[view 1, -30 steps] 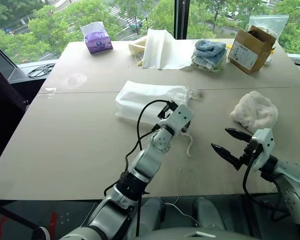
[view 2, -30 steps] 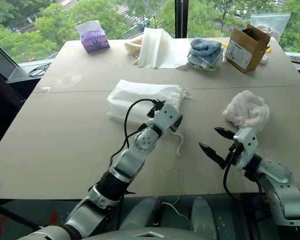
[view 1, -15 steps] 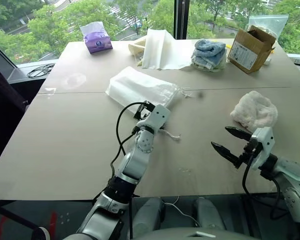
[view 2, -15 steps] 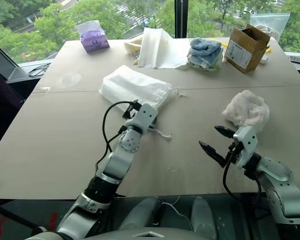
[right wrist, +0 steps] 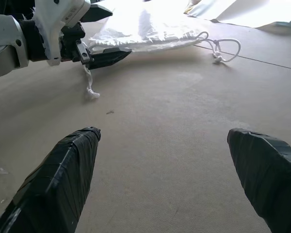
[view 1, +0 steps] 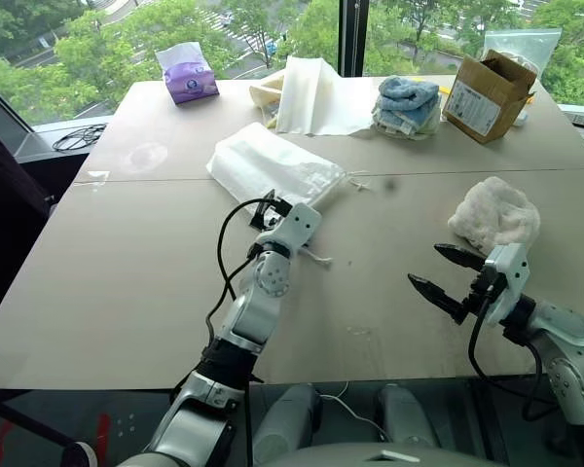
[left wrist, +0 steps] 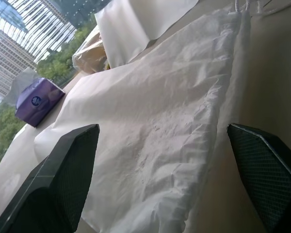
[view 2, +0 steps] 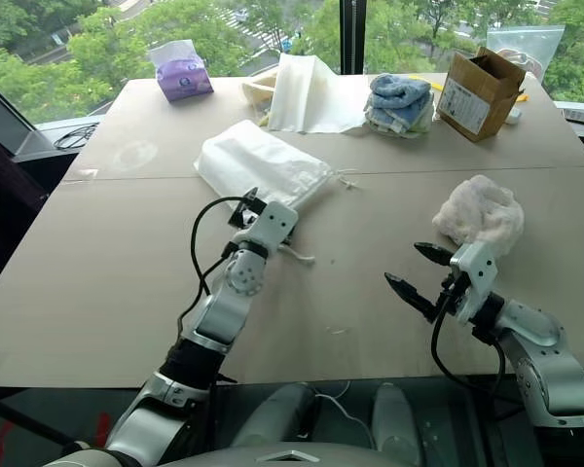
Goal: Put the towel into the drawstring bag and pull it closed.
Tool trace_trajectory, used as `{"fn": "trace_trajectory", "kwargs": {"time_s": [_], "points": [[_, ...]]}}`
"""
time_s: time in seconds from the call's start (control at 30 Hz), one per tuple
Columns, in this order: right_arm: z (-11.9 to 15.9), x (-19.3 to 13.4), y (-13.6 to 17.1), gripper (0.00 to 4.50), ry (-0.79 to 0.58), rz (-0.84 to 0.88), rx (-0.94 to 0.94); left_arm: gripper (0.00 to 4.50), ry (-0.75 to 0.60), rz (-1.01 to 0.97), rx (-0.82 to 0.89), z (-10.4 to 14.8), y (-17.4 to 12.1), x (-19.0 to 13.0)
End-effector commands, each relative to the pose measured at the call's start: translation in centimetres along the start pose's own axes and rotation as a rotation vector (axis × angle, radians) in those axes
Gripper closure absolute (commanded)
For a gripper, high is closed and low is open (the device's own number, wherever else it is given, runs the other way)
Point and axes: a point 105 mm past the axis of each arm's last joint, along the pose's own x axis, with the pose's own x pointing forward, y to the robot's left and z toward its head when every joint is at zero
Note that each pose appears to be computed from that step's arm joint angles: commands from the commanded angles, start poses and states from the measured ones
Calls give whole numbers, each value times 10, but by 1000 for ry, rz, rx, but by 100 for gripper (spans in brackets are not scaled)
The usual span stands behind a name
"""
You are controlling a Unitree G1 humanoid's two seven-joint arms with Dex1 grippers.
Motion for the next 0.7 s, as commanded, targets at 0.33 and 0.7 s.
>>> {"fn": "trace_trajectory", "kwargs": {"time_s": [0.33, 0.7], "points": [[5, -3, 0, 1, -15, -9, -19, 13, 19, 137, 78, -2, 27, 8], [4, -3, -1, 1, -15, -9, -20, 13, 45, 89, 92, -8, 22, 17]]}}
